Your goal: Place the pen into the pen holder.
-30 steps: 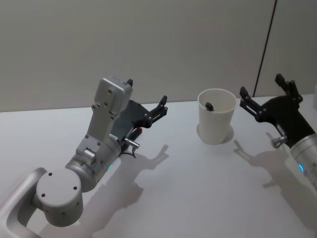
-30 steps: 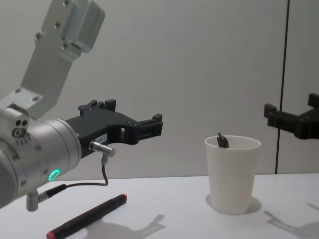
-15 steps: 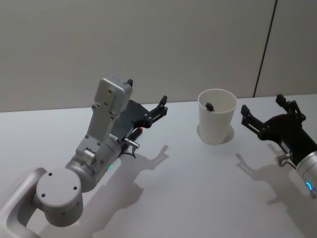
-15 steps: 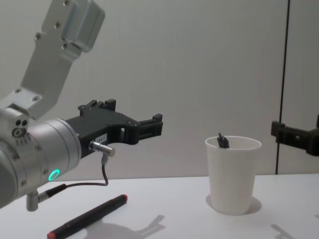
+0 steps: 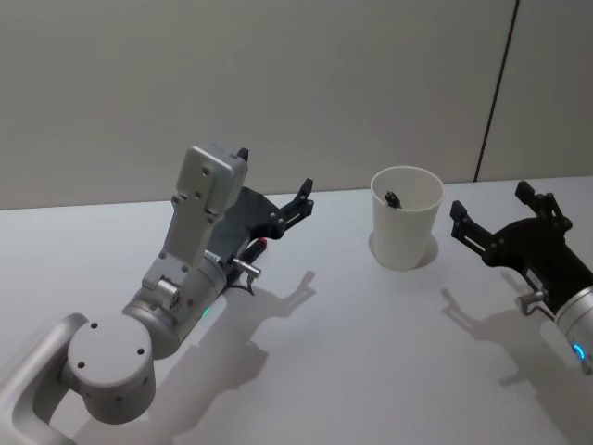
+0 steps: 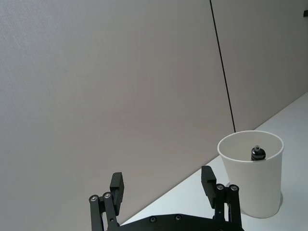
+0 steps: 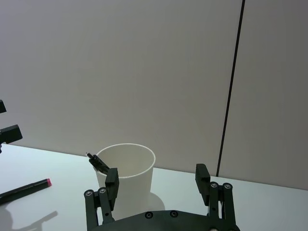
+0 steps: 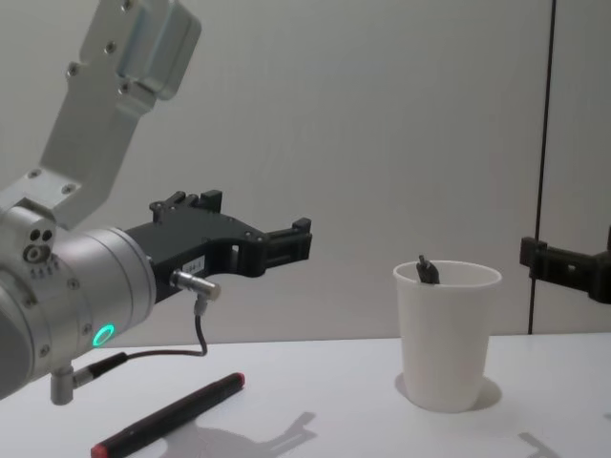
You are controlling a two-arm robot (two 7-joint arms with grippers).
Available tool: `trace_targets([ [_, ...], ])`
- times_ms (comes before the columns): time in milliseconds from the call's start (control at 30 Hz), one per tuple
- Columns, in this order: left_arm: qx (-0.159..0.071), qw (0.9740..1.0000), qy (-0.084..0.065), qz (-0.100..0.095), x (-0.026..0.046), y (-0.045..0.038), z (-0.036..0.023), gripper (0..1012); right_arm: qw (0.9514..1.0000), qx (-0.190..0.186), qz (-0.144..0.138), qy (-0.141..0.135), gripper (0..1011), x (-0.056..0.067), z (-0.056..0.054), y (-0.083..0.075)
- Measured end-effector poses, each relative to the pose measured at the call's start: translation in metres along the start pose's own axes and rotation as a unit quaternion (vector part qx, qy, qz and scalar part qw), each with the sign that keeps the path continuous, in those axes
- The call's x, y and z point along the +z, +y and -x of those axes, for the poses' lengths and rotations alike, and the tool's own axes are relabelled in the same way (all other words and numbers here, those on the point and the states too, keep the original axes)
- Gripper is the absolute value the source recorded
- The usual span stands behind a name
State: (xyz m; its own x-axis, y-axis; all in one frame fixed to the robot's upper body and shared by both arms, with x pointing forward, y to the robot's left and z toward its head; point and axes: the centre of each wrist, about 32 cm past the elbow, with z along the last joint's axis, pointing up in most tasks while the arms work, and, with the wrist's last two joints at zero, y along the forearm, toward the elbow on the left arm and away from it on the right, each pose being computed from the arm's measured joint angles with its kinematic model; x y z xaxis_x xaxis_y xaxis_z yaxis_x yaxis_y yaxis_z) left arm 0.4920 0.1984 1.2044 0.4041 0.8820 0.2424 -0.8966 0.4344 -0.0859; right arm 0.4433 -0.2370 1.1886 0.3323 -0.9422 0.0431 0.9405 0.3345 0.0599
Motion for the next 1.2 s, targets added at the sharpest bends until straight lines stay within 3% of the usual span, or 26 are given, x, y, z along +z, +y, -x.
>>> trace_targets([
  [267, -0.008, 0.9999, 0.006, -0.003, -0.0001, 0.0003, -0.0016, 1001, 1.0, 0.0, 0.0, 0.0, 1001, 0.0, 0.0, 0.0],
  [467, -0.021, 0.9996, 0.016, -0.01, -0.0003, 0.0032, -0.0078, 1001, 1.0, 0.0, 0.0, 0.0, 1001, 0.0, 0.0, 0.0],
  [900, -0.04, 0.9981, 0.028, -0.038, 0.0026, 0.0136, -0.0269, 1001, 1.0, 0.0, 0.0, 0.0, 1001, 0.0, 0.0, 0.0],
  [1200, -0.062, 0.9951, 0.031, -0.07, 0.0046, 0.0194, -0.0418, 1001, 1.0, 0.0, 0.0, 0.0, 1001, 0.0, 0.0, 0.0],
])
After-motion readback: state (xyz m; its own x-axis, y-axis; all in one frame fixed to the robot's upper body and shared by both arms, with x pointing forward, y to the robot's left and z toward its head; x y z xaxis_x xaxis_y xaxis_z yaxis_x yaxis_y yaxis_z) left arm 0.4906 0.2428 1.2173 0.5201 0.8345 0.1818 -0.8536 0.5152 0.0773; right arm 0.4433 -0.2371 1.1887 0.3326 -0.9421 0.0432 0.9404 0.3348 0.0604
